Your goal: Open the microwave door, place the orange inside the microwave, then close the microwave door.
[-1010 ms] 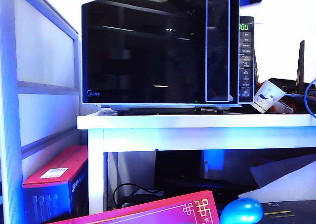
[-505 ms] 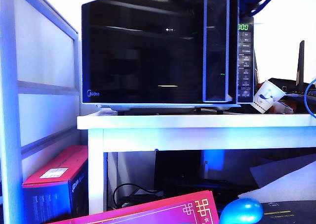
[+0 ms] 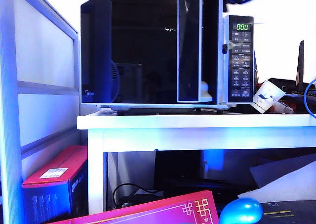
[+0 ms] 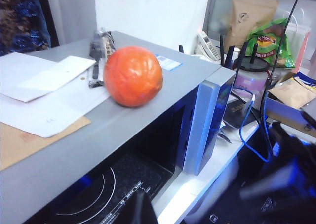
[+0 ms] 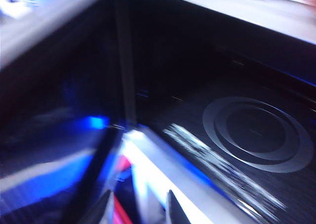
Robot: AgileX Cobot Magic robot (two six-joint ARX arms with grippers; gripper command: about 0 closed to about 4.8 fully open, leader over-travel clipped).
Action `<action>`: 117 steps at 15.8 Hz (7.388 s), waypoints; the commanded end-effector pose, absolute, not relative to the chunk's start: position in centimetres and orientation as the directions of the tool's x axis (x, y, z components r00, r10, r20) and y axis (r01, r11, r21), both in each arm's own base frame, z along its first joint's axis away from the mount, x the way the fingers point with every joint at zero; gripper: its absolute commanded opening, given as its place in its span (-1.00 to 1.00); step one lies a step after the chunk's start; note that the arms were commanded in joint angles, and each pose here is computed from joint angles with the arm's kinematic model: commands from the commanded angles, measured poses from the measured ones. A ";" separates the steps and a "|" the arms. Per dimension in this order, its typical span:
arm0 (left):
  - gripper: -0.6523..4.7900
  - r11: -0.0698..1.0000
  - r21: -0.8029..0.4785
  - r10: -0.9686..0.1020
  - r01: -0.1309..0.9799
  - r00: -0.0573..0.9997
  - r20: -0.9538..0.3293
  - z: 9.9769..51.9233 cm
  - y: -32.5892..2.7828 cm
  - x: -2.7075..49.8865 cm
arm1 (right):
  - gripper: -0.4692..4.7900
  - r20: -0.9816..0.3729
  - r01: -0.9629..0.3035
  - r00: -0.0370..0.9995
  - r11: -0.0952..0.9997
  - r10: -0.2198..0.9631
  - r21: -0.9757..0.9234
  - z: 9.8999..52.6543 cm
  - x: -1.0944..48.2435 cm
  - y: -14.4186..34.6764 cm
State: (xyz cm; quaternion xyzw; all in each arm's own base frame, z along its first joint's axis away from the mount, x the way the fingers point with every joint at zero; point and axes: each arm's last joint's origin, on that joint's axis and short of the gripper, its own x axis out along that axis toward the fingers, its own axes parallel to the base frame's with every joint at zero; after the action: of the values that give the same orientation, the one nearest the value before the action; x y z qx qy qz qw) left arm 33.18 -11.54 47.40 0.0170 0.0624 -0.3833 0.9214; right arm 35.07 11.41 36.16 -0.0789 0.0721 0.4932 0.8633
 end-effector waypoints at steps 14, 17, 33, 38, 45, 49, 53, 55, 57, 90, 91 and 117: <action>-0.70 0.676 -0.058 -0.702 0.735 0.617 -0.356 42.3 -12.6 36.2 | -0.28 -0.053 -0.813 0.562 0.539 0.826 -0.222 39.0 32.9 15.9; -0.70 0.671 -0.052 -0.698 0.740 0.606 -0.381 42.0 -12.6 36.1 | -0.28 0.062 -0.649 0.724 0.708 0.687 -0.277 40.2 33.4 15.5; -0.70 0.669 -0.058 -0.696 0.741 0.597 -0.400 41.8 -12.5 36.0 | 1.00 0.207 -0.453 0.840 0.858 0.502 -0.243 43.5 35.1 12.5; -0.70 0.669 -0.059 -0.696 0.741 0.597 -0.400 41.8 -12.5 36.0 | 1.00 0.145 -0.531 0.802 0.803 0.579 -0.271 44.0 38.8 13.8; -0.70 0.669 -0.060 -0.696 0.741 0.595 -0.401 41.8 -12.5 36.0 | 1.00 0.131 -0.539 0.798 0.795 0.588 -0.278 42.7 42.0 14.9; -0.70 0.669 -0.061 -0.696 0.741 0.594 -0.404 41.7 -12.5 36.0 | 1.00 0.136 -0.506 0.812 0.801 0.568 -0.320 42.2 43.8 15.4; -0.70 0.669 -0.061 -0.695 0.741 0.595 -0.404 41.7 -12.5 36.0 | 1.00 0.180 -0.494 0.803 0.804 0.567 -0.331 41.9 44.6 15.7; -0.70 0.669 -0.061 -0.695 0.741 0.595 -0.404 41.7 -12.5 36.0 | 1.00 0.188 -0.474 0.814 0.817 0.549 -0.328 41.5 45.0 15.8; -0.70 0.669 -0.062 -0.695 0.741 0.594 -0.405 41.7 -12.5 36.0 | 1.00 0.199 -0.468 0.814 0.820 0.545 -0.330 41.0 45.5 15.9; -0.70 0.663 -0.063 -0.689 0.746 0.575 -0.441 41.3 -12.5 35.8 | 0.18 -0.076 -0.480 0.873 0.825 0.481 -0.298 49.8 37.2 12.3; -0.70 0.663 -0.063 -0.689 0.746 0.575 -0.441 41.3 -12.5 35.8 | 0.18 -0.111 -0.485 0.873 0.824 0.475 -0.293 50.4 35.8 11.7; -0.70 0.623 -0.093 -0.650 0.777 0.448 -0.614 39.5 -12.0 34.4 | 0.19 -0.175 -0.642 0.765 0.757 0.620 -0.126 28.9 43.0 13.8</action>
State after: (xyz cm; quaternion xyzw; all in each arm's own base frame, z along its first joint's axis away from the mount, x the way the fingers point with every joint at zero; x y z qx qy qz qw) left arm 34.49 -12.00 42.39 0.1167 0.2046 -0.4266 0.8732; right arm 42.82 13.68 28.60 -0.0917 0.0793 0.3353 0.9343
